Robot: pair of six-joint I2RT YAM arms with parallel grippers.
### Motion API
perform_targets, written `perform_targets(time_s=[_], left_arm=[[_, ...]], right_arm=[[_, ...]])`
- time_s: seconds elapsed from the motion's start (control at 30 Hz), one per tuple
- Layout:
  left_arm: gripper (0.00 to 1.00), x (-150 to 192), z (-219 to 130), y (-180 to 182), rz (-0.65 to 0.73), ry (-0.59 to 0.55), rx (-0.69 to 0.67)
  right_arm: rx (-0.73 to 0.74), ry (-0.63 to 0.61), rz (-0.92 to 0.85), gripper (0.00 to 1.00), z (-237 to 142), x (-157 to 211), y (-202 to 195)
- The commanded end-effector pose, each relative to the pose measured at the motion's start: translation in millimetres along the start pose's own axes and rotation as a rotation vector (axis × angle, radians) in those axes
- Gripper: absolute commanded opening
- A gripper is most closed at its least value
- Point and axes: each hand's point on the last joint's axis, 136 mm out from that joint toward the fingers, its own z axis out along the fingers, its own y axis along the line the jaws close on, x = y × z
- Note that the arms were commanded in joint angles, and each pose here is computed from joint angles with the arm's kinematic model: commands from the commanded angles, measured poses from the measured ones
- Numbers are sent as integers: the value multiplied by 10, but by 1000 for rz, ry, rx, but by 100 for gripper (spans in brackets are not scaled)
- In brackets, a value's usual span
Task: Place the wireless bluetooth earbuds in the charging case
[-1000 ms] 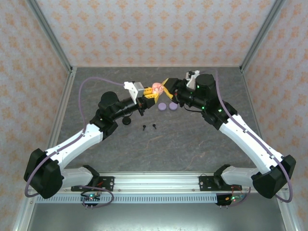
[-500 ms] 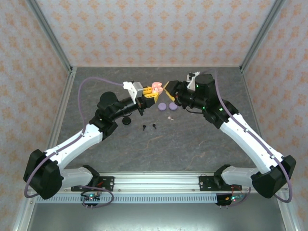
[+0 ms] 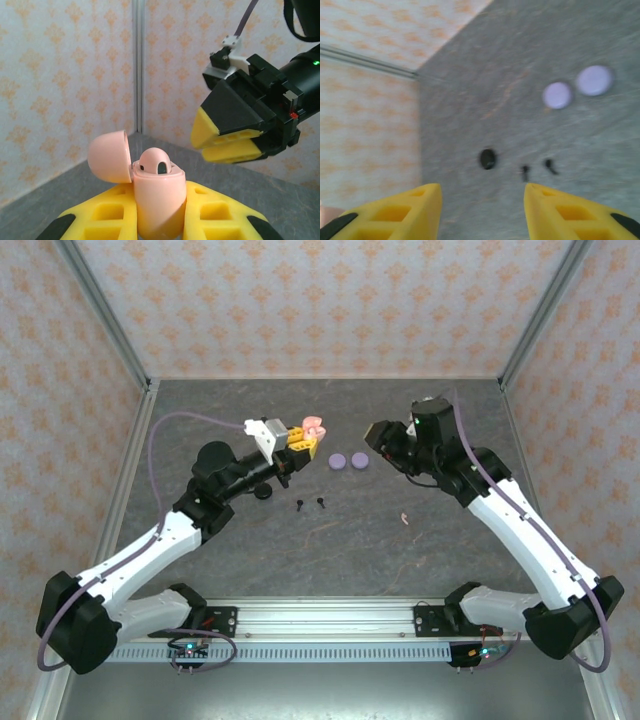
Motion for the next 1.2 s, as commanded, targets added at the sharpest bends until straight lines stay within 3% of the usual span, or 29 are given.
perform_targets(time_s=[0.0,0.2,0.47,0.7,1.17], left_arm=[[0,-31,-81,-5,32,-3,-31],[0,-13,-137,-2,49,12,-45],[0,6,-160,0,51,19,-50],[0,26,-161,7,49,25,-54],[0,10,-158,0,54,31,-51]], right_arm=[[312,39,-148,50,2,133,-771],[589,226,-255,46,312,505,-1623],[854,487,-418,39,555,773,-2264],[856,578,-441,34,761,902,-2374],[866,591,-471,31,1027,921,-2492]])
